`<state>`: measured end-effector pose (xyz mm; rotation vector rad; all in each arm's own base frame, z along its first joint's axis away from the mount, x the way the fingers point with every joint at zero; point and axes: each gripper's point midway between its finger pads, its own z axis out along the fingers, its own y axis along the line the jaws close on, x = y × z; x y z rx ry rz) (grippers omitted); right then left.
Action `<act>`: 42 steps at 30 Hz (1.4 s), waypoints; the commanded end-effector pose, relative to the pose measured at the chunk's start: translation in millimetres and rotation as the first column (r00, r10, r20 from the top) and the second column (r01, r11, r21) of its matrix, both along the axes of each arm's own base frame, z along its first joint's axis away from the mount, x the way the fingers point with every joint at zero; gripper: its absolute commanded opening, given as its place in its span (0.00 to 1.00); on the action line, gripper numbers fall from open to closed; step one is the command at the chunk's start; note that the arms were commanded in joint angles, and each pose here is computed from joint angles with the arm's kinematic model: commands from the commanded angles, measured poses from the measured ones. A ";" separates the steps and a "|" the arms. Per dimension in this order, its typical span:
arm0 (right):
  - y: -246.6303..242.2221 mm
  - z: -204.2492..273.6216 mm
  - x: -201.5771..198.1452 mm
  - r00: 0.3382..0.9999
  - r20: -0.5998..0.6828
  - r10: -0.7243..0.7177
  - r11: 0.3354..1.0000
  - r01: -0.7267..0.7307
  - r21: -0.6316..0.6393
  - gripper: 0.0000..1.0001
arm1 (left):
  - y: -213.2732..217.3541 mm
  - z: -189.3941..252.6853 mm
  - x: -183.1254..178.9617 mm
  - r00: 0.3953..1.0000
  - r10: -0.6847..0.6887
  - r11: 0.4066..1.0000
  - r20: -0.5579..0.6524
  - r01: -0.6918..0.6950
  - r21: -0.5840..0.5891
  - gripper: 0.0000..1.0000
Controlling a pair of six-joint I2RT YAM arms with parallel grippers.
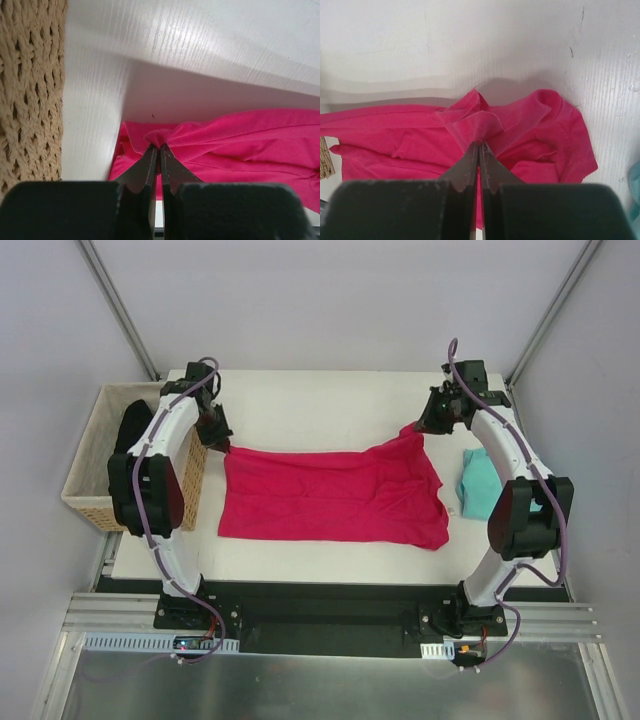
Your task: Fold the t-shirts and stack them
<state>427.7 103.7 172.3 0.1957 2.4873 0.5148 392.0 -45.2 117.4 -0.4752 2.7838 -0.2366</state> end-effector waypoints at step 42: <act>-5.9 63.2 -100.7 0.990 0.076 -0.122 0.990 0.127 -0.064 0.01 | 0.8 47.6 -76.7 0.999 -0.044 0.996 -0.008 0.045 0.075 0.00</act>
